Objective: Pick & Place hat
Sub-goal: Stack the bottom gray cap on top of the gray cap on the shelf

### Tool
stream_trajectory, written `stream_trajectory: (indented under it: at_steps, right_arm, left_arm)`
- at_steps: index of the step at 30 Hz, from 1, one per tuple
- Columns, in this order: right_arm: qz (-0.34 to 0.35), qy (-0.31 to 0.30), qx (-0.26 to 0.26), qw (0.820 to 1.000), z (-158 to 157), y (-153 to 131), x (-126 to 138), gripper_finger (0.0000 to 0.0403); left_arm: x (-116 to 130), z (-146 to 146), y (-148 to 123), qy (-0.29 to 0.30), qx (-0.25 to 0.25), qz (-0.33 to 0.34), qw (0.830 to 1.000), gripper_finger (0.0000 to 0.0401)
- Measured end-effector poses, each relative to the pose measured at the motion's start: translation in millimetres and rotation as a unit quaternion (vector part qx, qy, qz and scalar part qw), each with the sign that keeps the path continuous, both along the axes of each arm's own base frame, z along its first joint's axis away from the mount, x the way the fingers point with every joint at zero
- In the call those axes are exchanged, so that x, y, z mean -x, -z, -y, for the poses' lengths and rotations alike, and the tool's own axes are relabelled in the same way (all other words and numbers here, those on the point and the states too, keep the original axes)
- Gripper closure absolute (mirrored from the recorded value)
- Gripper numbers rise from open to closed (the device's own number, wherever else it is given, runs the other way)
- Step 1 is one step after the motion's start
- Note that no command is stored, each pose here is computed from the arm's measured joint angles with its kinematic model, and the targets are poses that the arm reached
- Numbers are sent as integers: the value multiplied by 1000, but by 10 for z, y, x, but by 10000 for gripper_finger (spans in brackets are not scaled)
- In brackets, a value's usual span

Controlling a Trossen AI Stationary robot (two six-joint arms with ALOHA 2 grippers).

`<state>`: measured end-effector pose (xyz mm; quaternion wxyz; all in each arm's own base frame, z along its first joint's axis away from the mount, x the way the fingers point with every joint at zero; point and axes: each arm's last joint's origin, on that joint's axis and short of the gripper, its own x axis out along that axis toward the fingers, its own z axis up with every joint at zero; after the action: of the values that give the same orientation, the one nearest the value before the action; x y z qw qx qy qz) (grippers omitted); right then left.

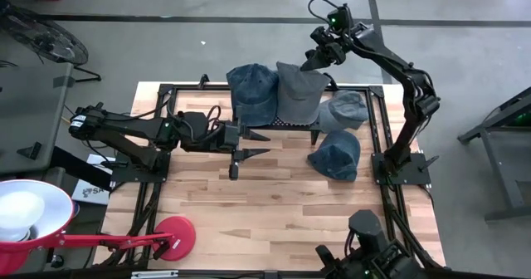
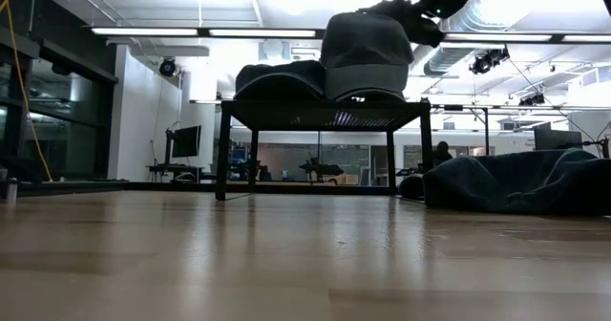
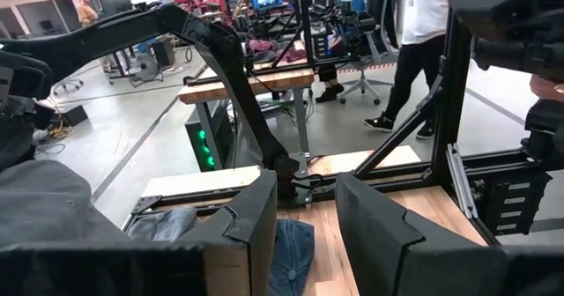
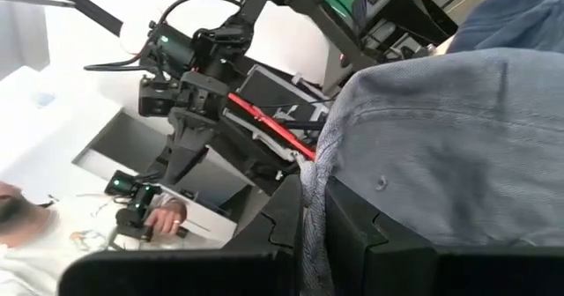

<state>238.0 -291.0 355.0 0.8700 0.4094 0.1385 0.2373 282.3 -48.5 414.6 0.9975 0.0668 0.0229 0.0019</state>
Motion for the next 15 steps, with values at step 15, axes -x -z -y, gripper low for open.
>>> stream_trajectory:
  at_steps: [15]
  right_arm:
    - [34, -35, 9, 999, -86, -135, -14, 382]
  left_arm:
    - [0, -1, 0, -2, 0, 0, 1000, 284]
